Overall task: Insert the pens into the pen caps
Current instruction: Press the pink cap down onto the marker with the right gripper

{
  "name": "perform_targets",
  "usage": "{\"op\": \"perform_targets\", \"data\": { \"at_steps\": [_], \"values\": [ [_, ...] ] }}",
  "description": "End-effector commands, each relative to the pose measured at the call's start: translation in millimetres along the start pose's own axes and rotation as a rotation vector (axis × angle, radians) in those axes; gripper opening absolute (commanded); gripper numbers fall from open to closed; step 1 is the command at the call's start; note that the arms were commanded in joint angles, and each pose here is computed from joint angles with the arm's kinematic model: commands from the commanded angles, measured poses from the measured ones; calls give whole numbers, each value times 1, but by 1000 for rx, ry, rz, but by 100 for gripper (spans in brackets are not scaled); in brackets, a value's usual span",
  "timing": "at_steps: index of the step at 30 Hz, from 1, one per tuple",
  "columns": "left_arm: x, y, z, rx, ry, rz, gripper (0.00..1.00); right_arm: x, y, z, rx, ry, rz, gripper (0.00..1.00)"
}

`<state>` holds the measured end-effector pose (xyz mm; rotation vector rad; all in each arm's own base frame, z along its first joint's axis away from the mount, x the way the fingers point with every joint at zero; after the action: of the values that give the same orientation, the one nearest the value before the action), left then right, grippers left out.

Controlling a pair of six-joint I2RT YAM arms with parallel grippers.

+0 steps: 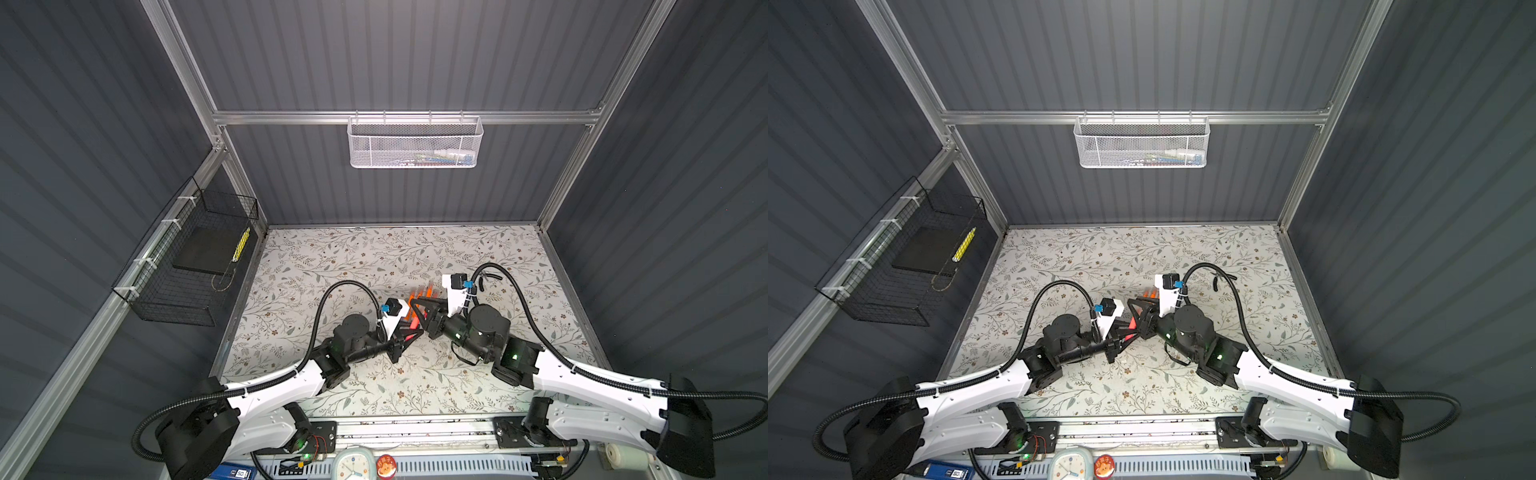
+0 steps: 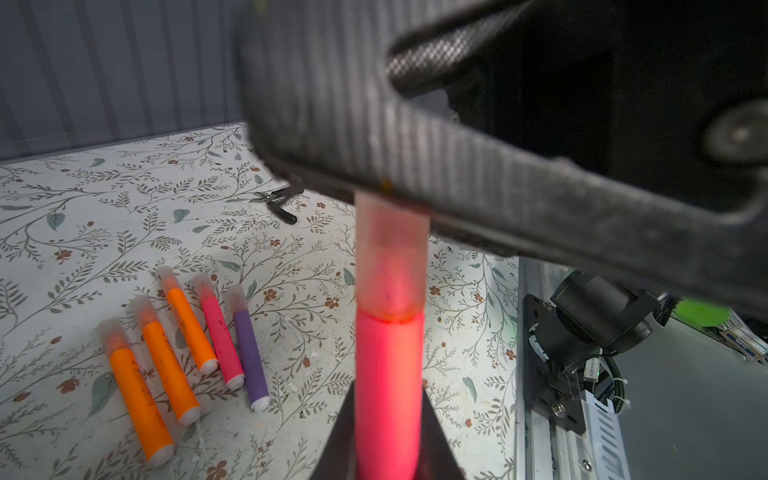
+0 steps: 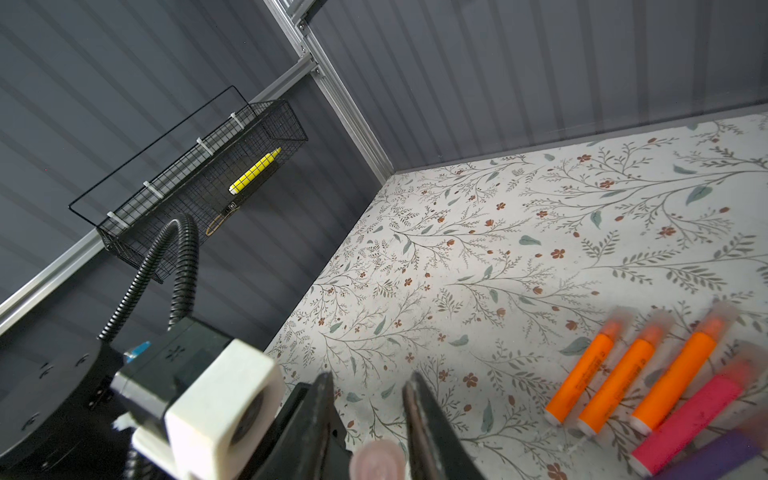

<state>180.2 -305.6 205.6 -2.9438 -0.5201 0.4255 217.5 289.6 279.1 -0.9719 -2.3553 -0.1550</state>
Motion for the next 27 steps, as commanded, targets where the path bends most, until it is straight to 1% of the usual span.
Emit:
{"op": "perform_targets", "data": {
  "at_steps": [1, 4, 8, 10, 13, 15, 17, 19, 23, 24, 27],
  "values": [
    [-3, 0, -3, -16, 32, 19, 0, 10, 0, -11, -18, -5, -32, 31],
    [-3, 0, -3, -16, 32, 20, 0, 10, -2, -12, -23, -7, -34, 30],
    [-3, 0, -3, -18, 34, 19, 0, 11, 0, -11, -17, -11, -45, 23],
    [-4, 0, -4, -21, 34, 20, 0, 12, 1, -10, -8, -12, -51, 17],
    [-1, -1, -7, -42, 27, 2, 0, 13, 1, -6, 6, -22, -61, 1],
    [3, -1, -13, -63, 27, -31, 0, 12, 1, -1, 17, -32, -72, 0],
    [3, -1, -20, -85, 37, -31, 0, 13, 0, 5, 25, -43, -98, 0],
    [0, -2, -31, -108, 50, 3, 0, 14, -3, 12, 35, -53, -135, 0],
    [-12, -18, -62, -216, 56, 224, 0, 21, -13, 24, 41, -96, -234, 0],
    [-12, -24, -69, -246, 66, 257, 0, 24, -16, 29, 46, -112, -264, 0],
    [-9, -25, -76, -251, 102, 285, 0, 31, -23, 39, 63, -159, -322, 0]
  ]
}}
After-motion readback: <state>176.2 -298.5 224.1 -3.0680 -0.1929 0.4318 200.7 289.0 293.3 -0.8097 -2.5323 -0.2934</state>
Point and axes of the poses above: each gripper's point midway between its finger pads, its own y axis out along the fingers, its own x axis along the line the jaws close on, z = x × y, the point moved 2 cm from there along -y, back along the fingers, and after that the axes turned 1 degree about y, right-handed, at the moved point
